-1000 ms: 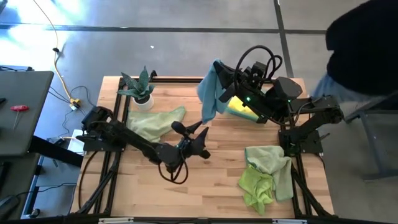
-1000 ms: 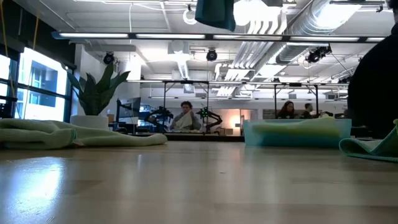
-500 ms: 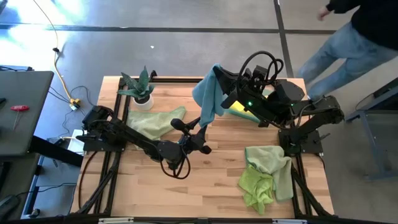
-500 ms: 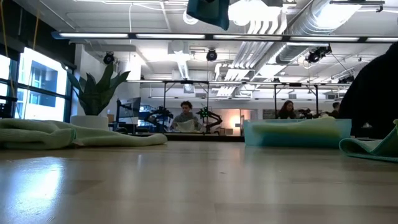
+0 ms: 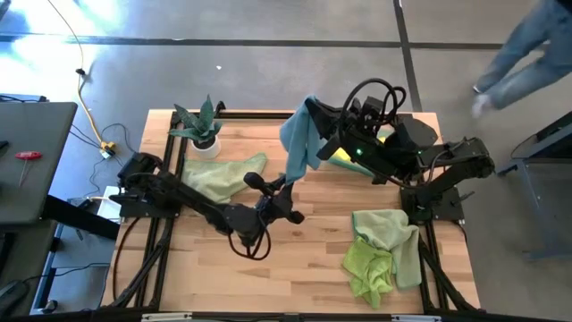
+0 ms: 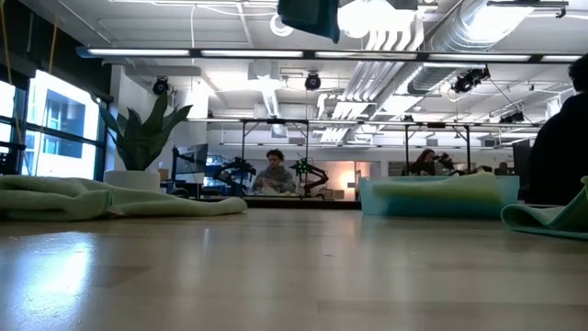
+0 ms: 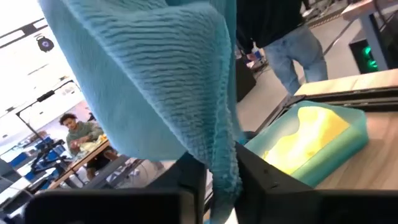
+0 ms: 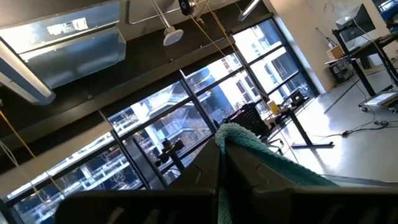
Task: Fold microfiber towels
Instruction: Fold the blue microfiber cloth
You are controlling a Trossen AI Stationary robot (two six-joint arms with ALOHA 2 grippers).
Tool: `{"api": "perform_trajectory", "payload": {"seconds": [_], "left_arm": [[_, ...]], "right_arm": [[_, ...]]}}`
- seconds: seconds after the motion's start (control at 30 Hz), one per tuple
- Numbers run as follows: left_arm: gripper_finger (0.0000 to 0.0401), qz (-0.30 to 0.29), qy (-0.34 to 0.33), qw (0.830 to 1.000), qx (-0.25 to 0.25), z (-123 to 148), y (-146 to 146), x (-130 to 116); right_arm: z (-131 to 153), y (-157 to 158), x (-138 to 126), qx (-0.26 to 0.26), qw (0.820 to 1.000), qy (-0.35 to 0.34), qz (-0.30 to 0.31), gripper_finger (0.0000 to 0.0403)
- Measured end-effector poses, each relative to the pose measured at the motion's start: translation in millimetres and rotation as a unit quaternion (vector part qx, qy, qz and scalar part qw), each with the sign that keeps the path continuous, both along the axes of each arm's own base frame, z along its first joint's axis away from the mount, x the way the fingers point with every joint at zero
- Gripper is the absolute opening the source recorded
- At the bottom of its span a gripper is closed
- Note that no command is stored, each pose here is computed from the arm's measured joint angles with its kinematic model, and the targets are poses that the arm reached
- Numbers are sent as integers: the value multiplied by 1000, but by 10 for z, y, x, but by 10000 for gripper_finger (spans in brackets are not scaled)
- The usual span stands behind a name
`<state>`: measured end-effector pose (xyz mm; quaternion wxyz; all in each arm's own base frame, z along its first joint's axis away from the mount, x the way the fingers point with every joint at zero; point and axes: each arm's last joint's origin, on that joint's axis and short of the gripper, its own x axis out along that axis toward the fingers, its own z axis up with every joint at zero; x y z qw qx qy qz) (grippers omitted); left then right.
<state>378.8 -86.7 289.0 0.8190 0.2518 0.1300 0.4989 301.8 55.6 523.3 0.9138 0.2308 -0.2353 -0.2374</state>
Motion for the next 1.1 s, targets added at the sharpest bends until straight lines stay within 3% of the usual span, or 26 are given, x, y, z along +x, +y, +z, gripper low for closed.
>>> {"api": "perform_trajectory", "payload": {"seconds": [0.2,0.5,0.83,1.1], "left_arm": [[12,-10,16,1000,13,121,-97,3],[12,-16,4,1000,9,173,-123,8],[30,80,61,995,6,158,-102,-42],[3,30,58,998,19,210,-218,-42]], "right_arm": [[-32,3,13,-20,999,31,-6,0],[-36,4,15,-19,999,32,-5,0],[-37,3,16,-19,999,33,-5,0],[-145,11,52,-35,995,97,-7,1]]}}
